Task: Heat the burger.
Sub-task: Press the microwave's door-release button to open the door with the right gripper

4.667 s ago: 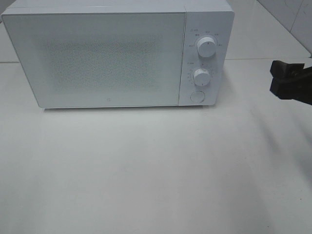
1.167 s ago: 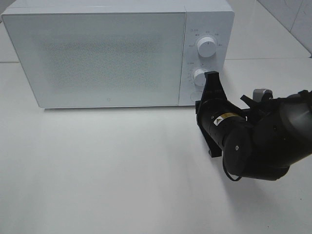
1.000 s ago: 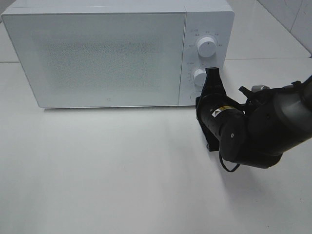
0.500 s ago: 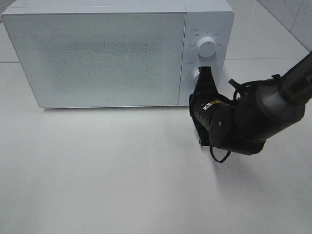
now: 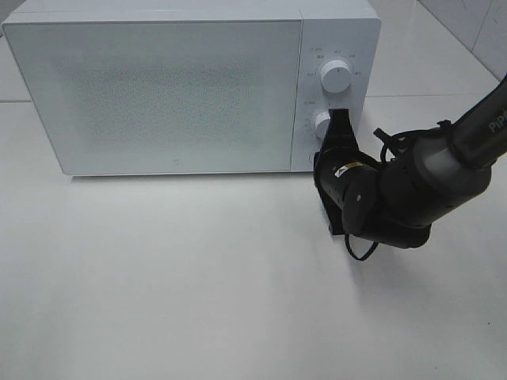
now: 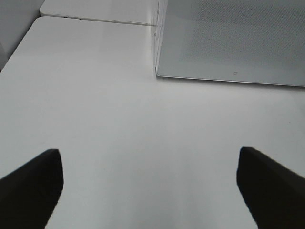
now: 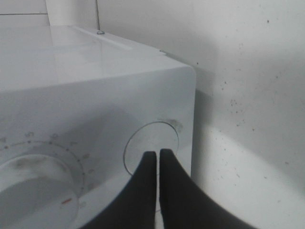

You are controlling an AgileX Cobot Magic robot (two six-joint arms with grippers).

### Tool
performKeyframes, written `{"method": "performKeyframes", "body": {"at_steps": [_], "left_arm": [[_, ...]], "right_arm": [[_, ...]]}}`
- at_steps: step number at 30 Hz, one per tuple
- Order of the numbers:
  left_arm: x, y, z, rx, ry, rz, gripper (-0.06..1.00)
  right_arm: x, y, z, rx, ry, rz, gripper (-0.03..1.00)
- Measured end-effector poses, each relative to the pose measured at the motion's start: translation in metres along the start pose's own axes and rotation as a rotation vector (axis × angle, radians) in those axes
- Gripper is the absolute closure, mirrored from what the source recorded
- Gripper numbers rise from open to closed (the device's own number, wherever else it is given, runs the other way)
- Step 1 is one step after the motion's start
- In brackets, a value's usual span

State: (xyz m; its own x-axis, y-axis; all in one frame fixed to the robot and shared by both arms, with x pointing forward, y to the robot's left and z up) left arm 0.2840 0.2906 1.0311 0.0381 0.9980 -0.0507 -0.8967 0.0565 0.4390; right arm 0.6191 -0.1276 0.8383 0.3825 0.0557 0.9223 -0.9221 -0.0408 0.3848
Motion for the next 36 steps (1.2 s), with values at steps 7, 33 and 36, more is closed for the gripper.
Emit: {"method": "performKeyframes", "body": {"at_steps": [7, 33, 36], "left_arm": [[0.0, 0.0, 0.0, 0.0, 0.0, 0.0, 0.04], [0.0, 0.0, 0.0, 0.0, 0.0, 0.0, 0.04], [0.0, 0.0, 0.0, 0.0, 0.0, 0.0, 0.04]], "right_arm": [[0.001, -0.002, 0.001, -0.009, 0.003, 0.02, 0.97], [-0.001, -0.017, -0.005, -0.028, 0.015, 0.048, 0.97], [0.0, -0.02, -0.006, -0.035, 0.017, 0.051, 0.97]]}}
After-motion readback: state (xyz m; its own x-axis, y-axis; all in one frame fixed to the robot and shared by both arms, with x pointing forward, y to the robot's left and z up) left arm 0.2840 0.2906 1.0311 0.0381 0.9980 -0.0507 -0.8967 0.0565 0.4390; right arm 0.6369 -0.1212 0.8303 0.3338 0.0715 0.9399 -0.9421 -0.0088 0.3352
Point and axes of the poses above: a point on each arm's last joint axis where the gripper is mounted, y pointing back along that axis away from the gripper, x along the wrist's bending axis when the last joint is at zero, z = x × y, the point moved 6 cm from there along -y, pointing out along that axis toward the gripper, and after that the axes turned 1 degree about -y, right-handed, at the moved point
